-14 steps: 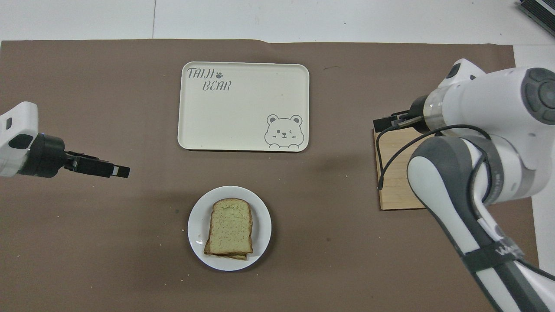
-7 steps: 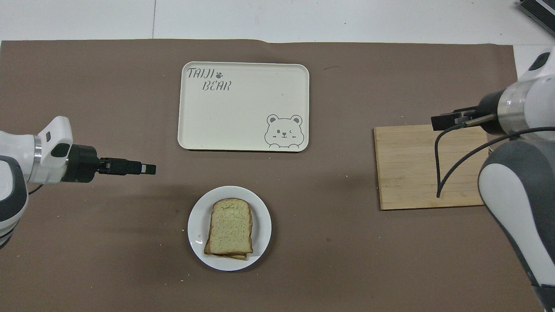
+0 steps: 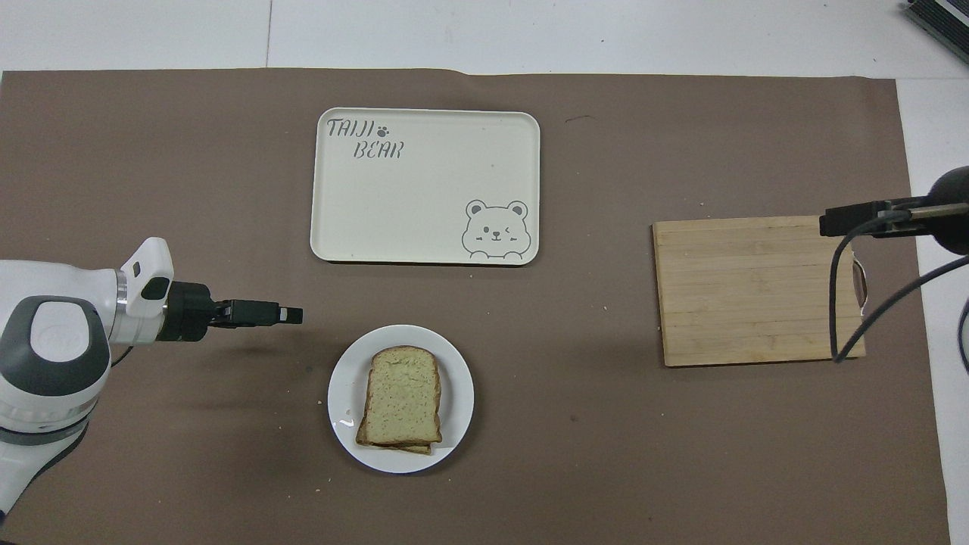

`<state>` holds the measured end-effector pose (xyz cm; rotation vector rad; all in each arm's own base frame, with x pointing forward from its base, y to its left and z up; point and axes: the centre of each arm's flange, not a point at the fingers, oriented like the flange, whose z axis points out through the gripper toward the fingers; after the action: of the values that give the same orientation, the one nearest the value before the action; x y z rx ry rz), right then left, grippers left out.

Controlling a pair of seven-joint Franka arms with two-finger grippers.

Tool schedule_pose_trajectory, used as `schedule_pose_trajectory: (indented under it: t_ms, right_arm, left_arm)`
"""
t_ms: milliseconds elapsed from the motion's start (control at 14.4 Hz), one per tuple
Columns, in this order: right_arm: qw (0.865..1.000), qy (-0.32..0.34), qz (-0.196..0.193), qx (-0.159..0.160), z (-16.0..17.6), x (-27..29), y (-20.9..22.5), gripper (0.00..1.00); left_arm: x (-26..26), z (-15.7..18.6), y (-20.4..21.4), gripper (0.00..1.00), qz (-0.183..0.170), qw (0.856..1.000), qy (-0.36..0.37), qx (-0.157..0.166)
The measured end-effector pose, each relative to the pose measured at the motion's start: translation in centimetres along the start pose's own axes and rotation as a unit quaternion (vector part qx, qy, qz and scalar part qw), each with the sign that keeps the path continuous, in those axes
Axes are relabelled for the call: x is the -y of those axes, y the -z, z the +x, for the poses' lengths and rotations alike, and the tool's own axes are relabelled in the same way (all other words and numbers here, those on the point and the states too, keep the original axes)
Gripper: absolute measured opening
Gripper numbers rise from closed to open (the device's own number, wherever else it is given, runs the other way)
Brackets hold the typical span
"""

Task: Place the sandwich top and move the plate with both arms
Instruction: 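Withdraw the right gripper while the left gripper reaches toward the plate, then grasp the white plate rim with the left gripper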

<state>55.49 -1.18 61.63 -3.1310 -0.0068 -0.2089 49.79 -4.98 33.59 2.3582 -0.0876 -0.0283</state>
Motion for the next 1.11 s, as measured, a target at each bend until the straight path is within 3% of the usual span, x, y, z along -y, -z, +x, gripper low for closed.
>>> schedule_pose_trajectory:
  t_ms: [277, 1109]
  right_arm:
    - [0.999, -0.026, 0.001, 0.027, -1.7, -1.0, 2.1, 1.0]
    - [0.999, -0.026, 0.002, 0.039, -3.0, -0.8, 5.0, 1.0]
  left_arm:
    - [0.5, -0.6, -0.6, 1.0, 0.001, 1.0, 0.005, 0.005]
    - [0.3, -5.5, -5.5, 0.97, -0.016, 0.998, 0.018, 0.053]
